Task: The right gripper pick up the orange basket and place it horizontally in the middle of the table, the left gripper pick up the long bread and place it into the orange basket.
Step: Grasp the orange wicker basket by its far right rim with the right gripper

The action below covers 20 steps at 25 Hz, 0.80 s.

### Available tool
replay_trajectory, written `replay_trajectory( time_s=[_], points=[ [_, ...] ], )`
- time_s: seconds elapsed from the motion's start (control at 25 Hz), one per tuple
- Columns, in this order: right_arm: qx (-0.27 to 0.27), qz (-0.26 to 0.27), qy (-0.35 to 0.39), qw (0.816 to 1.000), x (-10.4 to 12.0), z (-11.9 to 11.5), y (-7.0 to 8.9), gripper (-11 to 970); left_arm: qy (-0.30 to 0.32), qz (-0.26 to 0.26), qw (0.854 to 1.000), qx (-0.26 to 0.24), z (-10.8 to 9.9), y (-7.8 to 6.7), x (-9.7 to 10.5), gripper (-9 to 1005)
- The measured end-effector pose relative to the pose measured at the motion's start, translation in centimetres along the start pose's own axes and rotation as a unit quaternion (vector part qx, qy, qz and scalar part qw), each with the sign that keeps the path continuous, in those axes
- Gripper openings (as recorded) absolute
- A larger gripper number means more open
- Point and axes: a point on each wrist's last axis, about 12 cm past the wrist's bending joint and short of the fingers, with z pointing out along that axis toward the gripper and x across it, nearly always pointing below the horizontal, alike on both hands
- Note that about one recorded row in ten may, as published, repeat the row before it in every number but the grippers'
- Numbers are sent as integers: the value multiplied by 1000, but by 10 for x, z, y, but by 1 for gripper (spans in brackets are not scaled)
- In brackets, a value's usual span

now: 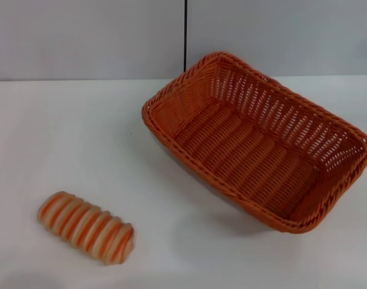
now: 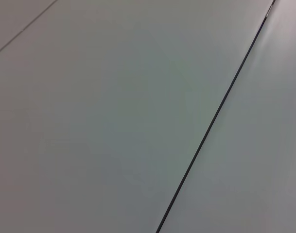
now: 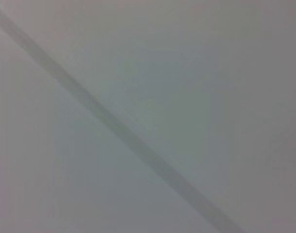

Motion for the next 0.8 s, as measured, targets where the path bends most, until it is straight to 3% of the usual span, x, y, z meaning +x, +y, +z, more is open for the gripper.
replay_trajectory(
  time_s=[0.16, 0.32, 0.36, 0.4, 0.56, 0.6, 0.76, 0.8],
  points=[
    [-74, -9, 146, 986, -28, 37, 30, 466, 4, -1, 1000, -1, 0, 0, 1, 751],
    [-104, -60, 269, 956, -38, 70, 63, 460, 9, -3, 1000, -1, 1, 0, 2, 785],
    [-104, -85, 320, 938, -36, 82, 75, 458, 9, -3, 1000, -1, 1, 0, 2, 794],
    [-104, -85, 320, 938, -36, 82, 75, 457, 9, -3, 1000, -1, 1, 0, 3, 802],
    [-69, -126, 426, 893, -28, 106, 90, 450, 14, -8, 1000, -1, -2, -2, 4, 799],
    [-69, -126, 426, 893, -28, 106, 90, 449, 14, -8, 1000, -1, -2, -2, 4, 799],
    [-35, -148, 492, 857, -19, 129, 88, 442, 16, -9, 1000, -1, -3, -2, 4, 798],
    [-35, -148, 492, 857, -19, 129, 88, 440, 16, -9, 1000, -1, -3, -2, 4, 798]
  ],
)
